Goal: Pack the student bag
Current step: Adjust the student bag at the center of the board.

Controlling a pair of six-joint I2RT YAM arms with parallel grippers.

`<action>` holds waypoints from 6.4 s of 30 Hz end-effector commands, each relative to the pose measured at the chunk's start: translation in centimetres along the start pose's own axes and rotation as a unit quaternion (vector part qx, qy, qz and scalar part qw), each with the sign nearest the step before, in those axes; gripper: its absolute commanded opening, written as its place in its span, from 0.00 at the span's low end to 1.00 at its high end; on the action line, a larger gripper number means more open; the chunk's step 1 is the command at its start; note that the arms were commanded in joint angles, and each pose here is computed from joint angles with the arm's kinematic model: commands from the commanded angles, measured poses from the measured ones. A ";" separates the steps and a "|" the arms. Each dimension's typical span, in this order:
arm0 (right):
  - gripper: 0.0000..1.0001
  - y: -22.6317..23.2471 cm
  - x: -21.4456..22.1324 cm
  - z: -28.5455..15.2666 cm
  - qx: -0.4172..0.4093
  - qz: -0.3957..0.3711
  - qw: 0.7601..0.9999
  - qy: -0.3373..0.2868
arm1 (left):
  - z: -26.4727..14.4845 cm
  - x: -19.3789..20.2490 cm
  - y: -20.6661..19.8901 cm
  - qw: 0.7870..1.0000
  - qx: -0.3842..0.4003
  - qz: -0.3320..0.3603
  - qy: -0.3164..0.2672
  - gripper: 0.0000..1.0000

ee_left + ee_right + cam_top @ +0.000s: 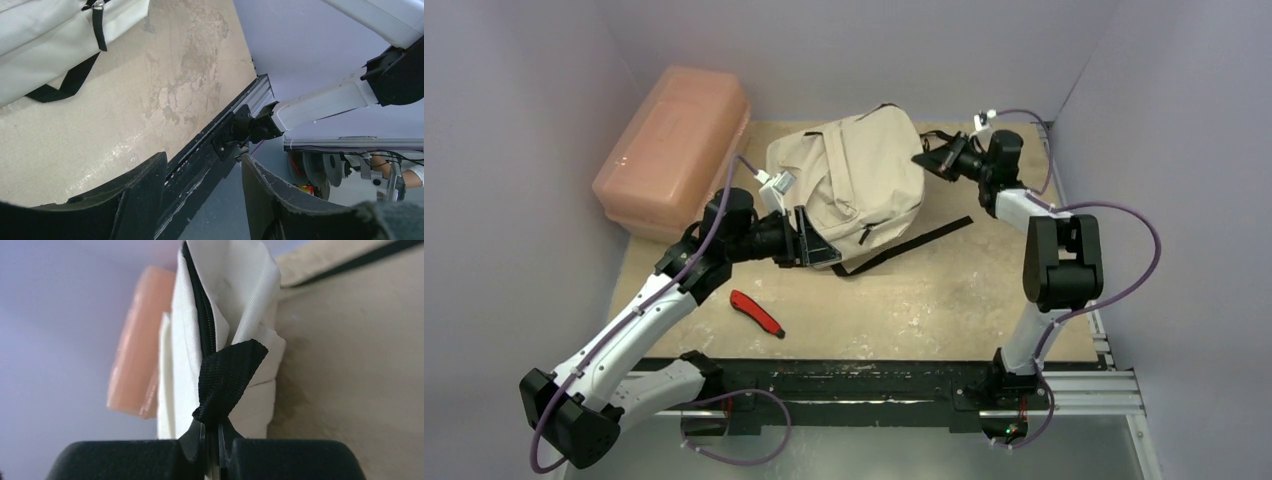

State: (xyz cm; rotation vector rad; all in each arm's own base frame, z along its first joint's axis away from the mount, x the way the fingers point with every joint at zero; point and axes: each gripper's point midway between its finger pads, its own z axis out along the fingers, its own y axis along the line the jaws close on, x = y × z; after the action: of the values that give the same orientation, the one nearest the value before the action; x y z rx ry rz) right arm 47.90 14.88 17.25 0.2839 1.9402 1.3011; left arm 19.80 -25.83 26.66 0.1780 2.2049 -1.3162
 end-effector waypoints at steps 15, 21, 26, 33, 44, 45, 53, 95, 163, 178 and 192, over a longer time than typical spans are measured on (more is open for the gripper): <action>0.00 36.0 -11.8 4.5 -0.227 -0.263 0.929 -0.129 | -3.5 -3.5 0.9 0.993 -0.063 0.026 -0.095 0.54; 0.00 29.8 -7.6 7.0 -0.152 -0.290 0.939 -0.104 | -3.8 -4.1 2.3 0.990 -0.088 0.017 -0.113 0.54; 0.00 20.5 -2.8 9.9 -0.088 -0.259 0.961 -0.028 | -3.3 -4.2 3.7 0.988 -0.105 -0.005 -0.114 0.54; 0.39 22.8 -4.7 9.3 -0.080 -0.281 0.955 -0.047 | -3.5 -5.0 4.0 0.985 -0.116 -0.009 -0.126 0.55; 0.81 24.7 -7.1 8.4 -0.056 -0.313 0.945 -0.078 | -2.4 -4.6 4.3 0.988 -0.105 -0.028 -0.114 0.55; 0.82 24.6 -7.3 8.4 -0.053 -0.313 0.945 -0.080 | -2.4 -4.7 4.4 0.987 -0.107 -0.029 -0.115 0.55; 0.85 22.5 -6.8 9.3 -0.021 -0.311 0.948 -0.066 | 0.7 -14.6 8.3 0.972 -0.168 -0.046 -0.156 0.75; 0.44 24.0 -1.1 12.8 -0.002 -0.367 0.925 -0.096 | 7.3 -25.3 9.6 0.982 -0.093 0.014 -0.166 0.74; 0.00 28.4 -11.7 -3.0 -0.047 -0.276 0.924 -0.260 | 9.0 -29.1 3.7 0.932 -0.136 -0.253 -0.221 0.02; 0.00 36.4 -12.6 -12.3 -0.078 -0.310 0.887 -0.334 | -4.6 -31.4 -9.0 0.948 -0.039 -0.056 -0.310 0.00; 0.00 21.3 -7.6 -6.0 0.064 -0.295 0.924 -0.237 | 5.5 -24.7 4.1 0.976 -0.132 -0.100 -0.140 0.00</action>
State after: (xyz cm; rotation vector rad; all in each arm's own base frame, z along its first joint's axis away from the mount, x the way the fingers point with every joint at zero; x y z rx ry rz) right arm 41.85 19.72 36.37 0.0006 1.6421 0.7942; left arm 41.94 -26.63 34.86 -0.3668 2.2186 -1.1430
